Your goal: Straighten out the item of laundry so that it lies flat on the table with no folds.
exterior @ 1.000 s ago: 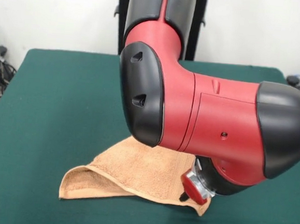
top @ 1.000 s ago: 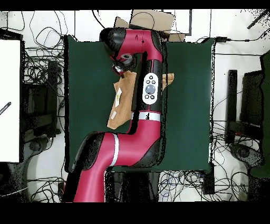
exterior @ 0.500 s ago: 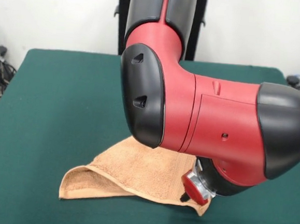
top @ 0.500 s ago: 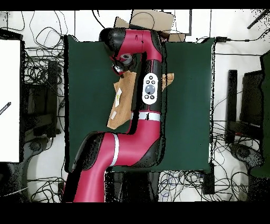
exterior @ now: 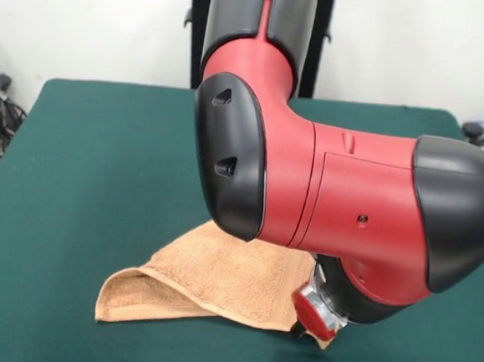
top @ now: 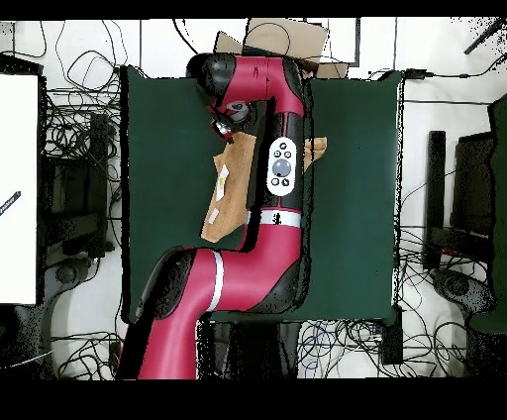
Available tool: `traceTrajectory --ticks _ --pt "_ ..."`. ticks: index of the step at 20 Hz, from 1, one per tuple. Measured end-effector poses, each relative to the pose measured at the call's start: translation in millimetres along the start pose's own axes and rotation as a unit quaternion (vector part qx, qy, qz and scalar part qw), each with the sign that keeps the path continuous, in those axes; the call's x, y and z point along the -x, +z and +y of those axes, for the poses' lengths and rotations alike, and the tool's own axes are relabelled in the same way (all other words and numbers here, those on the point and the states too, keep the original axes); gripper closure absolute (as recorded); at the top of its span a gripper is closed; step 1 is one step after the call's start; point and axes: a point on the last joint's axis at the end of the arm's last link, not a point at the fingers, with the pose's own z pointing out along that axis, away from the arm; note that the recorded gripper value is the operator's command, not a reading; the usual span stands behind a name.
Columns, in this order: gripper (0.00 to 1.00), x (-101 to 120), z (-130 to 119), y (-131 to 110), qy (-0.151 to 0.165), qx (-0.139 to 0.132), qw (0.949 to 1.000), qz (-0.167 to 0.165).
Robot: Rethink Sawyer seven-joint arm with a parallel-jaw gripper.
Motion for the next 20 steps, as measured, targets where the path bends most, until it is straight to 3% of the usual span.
traceTrajectory --ticks 9,20 --pt "0.0 6.8 -4.8 0.4 -0.001 -0.019 0.9995 -0.025" --pt "0.0 9.7 -3.4 -2.4 -0.001 -0.014 0.9992 -0.036"
